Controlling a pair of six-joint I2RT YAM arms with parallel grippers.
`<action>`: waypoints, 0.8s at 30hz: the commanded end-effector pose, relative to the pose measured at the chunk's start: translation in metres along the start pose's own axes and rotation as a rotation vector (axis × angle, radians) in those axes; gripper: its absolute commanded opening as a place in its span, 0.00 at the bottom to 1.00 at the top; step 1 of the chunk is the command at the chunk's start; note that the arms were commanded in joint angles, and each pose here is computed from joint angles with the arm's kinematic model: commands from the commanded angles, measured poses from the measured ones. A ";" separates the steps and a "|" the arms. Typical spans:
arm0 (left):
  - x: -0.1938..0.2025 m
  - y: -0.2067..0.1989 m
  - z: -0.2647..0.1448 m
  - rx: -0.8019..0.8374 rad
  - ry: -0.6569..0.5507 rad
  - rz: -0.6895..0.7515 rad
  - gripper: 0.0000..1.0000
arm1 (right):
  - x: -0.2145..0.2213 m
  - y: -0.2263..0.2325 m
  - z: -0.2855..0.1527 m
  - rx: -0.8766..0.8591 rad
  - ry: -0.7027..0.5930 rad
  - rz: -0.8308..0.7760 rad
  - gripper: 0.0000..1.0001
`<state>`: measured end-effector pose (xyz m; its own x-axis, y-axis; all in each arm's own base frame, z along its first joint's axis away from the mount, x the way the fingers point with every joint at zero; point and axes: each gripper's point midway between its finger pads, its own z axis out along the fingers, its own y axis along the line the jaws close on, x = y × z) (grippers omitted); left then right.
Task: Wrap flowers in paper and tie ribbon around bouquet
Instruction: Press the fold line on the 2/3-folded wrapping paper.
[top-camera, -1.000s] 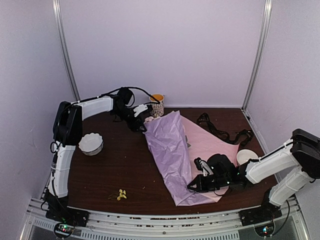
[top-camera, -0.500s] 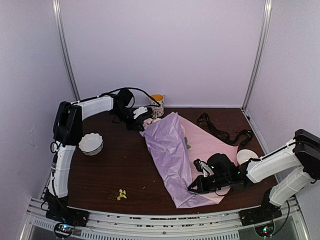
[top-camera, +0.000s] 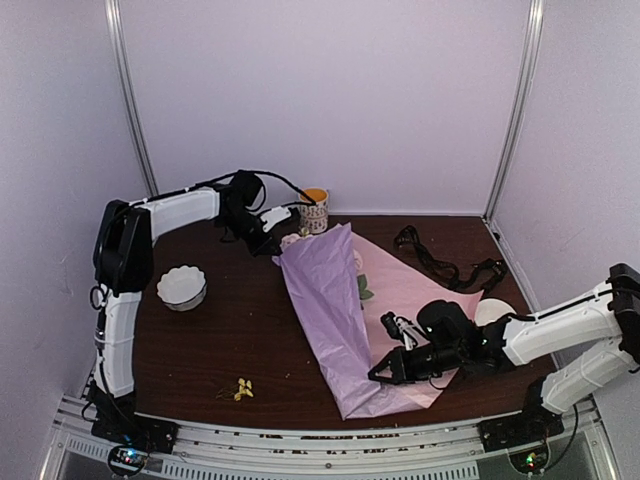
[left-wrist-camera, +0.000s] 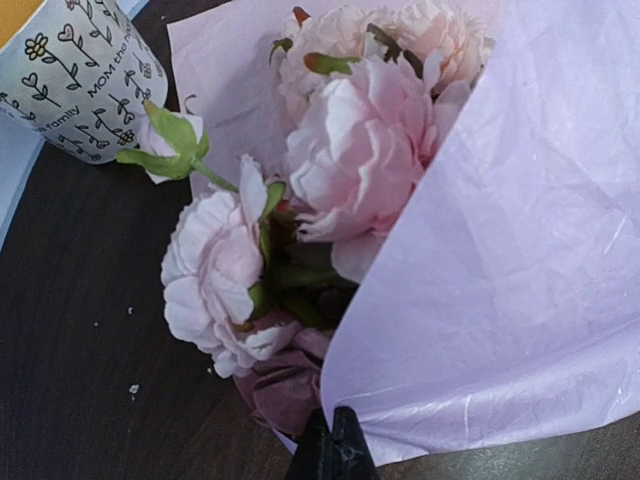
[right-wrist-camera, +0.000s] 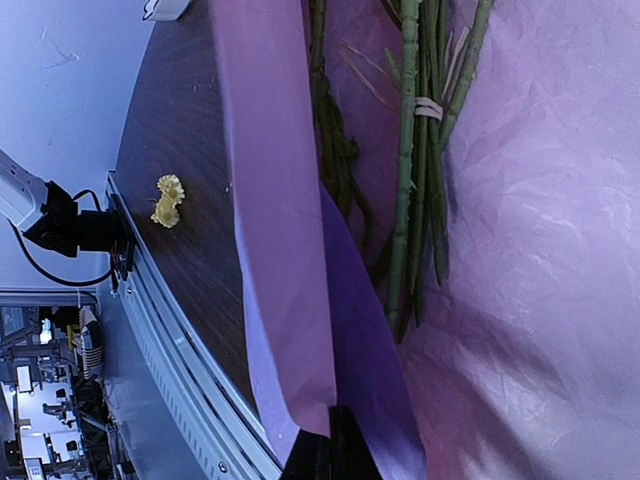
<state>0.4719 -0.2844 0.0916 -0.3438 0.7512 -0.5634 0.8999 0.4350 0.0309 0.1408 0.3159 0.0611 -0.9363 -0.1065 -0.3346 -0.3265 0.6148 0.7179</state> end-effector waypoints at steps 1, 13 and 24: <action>-0.003 0.038 -0.013 -0.179 0.009 -0.020 0.00 | 0.019 -0.020 0.003 0.051 0.063 0.044 0.00; -0.004 0.094 -0.057 -0.521 0.080 -0.171 0.52 | 0.023 -0.043 0.025 0.094 0.085 0.083 0.00; -0.032 -0.078 -0.052 -0.189 -0.120 -0.080 0.44 | 0.018 -0.040 0.024 0.117 0.087 0.067 0.00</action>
<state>0.4483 -0.2458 0.1658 -0.4521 0.6663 -0.5930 0.6634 0.6955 0.2758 0.1442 0.3142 0.0200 -0.9615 -0.1054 -0.2539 -0.2568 0.6739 0.6928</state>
